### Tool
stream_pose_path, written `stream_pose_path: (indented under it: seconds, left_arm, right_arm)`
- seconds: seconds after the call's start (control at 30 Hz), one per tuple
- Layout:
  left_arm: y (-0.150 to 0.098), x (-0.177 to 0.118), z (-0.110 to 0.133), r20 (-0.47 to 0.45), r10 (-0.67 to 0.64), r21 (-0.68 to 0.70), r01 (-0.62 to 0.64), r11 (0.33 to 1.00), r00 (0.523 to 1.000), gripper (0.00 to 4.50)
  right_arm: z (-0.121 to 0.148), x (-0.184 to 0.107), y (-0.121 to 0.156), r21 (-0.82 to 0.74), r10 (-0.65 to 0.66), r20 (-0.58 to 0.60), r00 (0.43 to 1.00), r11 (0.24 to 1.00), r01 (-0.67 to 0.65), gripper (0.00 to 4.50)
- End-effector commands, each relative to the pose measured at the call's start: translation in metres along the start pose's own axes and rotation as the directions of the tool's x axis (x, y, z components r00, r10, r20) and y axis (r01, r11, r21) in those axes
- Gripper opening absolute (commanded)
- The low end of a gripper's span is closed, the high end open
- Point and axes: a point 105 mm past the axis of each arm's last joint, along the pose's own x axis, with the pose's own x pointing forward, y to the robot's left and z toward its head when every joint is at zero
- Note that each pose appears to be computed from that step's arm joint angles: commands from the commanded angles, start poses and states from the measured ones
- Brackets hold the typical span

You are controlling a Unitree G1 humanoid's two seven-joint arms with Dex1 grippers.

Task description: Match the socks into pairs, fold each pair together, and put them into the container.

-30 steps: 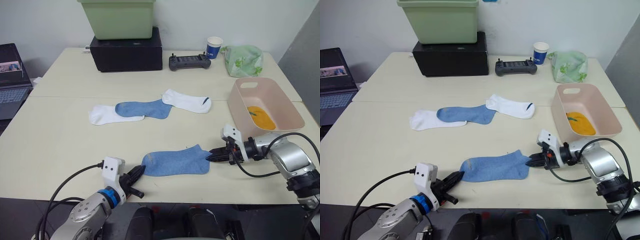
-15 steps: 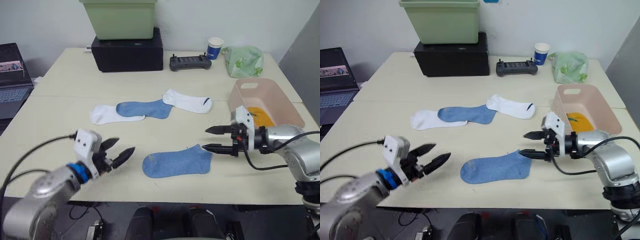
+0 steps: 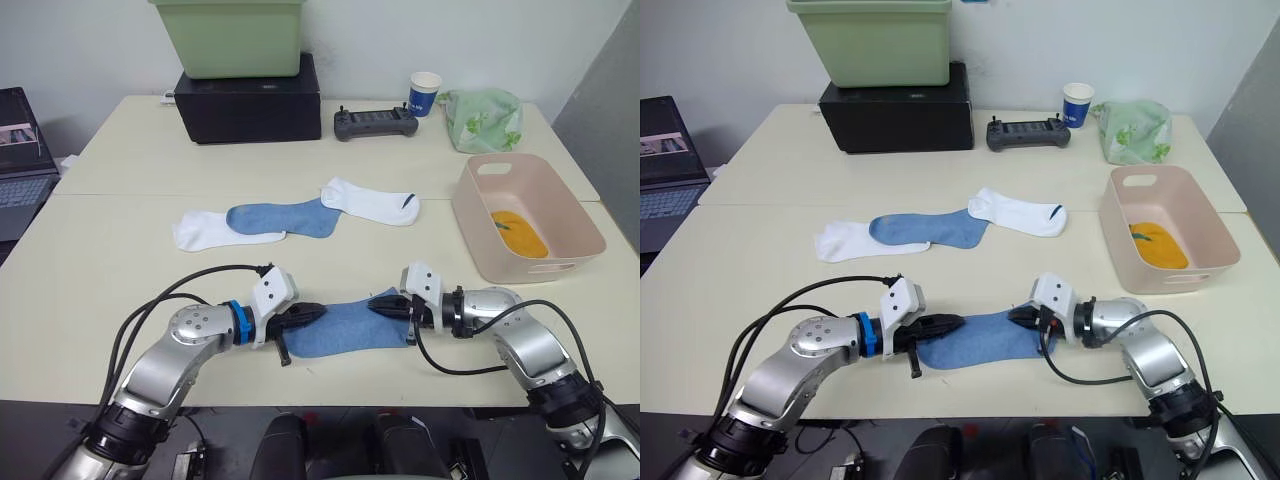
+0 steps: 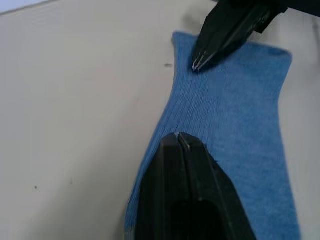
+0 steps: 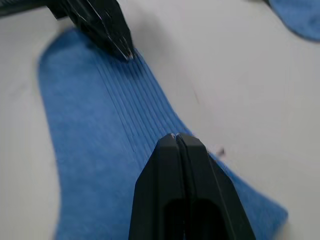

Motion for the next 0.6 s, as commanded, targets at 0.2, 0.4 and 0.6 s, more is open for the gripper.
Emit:
stream_pose_path:
  seconds: [0.2, 0.4, 0.6]
  left_arm:
    - [0.014, -0.016, -0.016, -0.016, 0.055, 0.063, -0.054, 0.997, 0.998, 0.05]
    - [0.011, -0.028, 0.016, 0.093, 0.034, 0.118, -0.045, 0.992, 0.995, 0.05]
    - [-0.016, -0.029, 0.011, 0.062, -0.072, 0.08, 0.067, 0.994, 0.995, 0.05]
  right_arm:
    - [-0.025, -0.038, -0.02, 0.002, -0.135, -0.016, 0.991, 0.991, 0.135, 0.0]
    - [0.009, -0.049, -0.002, 0.029, -0.036, 0.129, 0.991, 0.999, 0.033, 0.0]
    - [0.01, -0.035, 0.022, 0.021, 0.048, 0.109, 0.993, 0.998, -0.051, 0.0]
